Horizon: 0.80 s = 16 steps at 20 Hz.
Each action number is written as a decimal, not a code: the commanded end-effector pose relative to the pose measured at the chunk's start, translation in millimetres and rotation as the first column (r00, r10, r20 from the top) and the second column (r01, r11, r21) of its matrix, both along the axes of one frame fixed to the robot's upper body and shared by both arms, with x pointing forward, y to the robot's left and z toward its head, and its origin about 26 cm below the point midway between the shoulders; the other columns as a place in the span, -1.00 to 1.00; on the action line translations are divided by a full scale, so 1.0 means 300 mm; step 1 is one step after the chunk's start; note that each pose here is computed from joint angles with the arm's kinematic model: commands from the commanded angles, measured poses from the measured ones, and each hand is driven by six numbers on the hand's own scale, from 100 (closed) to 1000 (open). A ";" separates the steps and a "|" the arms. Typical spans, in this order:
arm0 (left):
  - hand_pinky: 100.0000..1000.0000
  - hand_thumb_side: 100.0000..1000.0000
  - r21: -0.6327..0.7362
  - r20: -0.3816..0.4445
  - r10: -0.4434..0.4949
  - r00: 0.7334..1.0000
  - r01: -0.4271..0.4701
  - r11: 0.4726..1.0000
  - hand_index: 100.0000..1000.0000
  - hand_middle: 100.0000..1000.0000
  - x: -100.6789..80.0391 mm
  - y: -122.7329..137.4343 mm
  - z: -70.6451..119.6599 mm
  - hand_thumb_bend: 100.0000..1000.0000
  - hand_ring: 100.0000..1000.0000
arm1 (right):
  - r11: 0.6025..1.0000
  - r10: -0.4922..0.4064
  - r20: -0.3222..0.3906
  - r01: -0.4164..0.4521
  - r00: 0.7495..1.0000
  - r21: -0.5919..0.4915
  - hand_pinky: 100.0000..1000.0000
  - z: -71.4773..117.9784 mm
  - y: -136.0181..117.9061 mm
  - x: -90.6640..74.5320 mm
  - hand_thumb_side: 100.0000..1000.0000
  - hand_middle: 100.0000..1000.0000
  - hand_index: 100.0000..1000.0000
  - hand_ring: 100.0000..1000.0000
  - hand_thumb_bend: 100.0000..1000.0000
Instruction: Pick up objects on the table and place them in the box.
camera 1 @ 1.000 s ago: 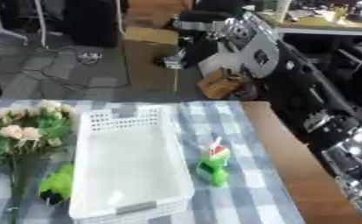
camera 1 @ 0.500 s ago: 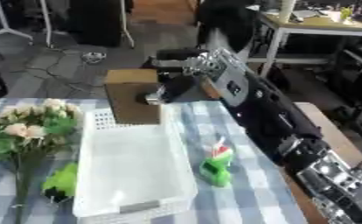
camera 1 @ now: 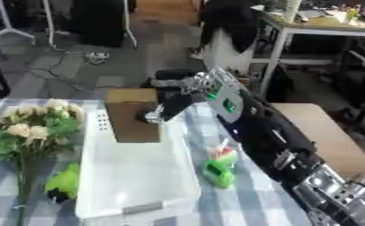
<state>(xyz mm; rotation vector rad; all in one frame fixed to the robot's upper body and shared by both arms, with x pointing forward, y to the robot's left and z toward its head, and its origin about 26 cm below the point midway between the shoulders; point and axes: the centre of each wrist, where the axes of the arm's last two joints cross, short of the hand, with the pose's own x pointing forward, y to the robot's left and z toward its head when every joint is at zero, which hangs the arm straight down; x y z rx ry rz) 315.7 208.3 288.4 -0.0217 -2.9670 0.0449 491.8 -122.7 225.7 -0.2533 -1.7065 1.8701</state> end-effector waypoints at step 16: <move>0.43 0.49 0.011 0.031 -0.024 0.999 0.023 1.000 0.81 0.74 -0.012 -0.012 0.027 -1.00 0.89 | 0.990 0.123 -0.121 -0.114 0.985 0.078 1.00 0.029 -0.067 0.027 1.00 1.00 1.00 1.00 0.11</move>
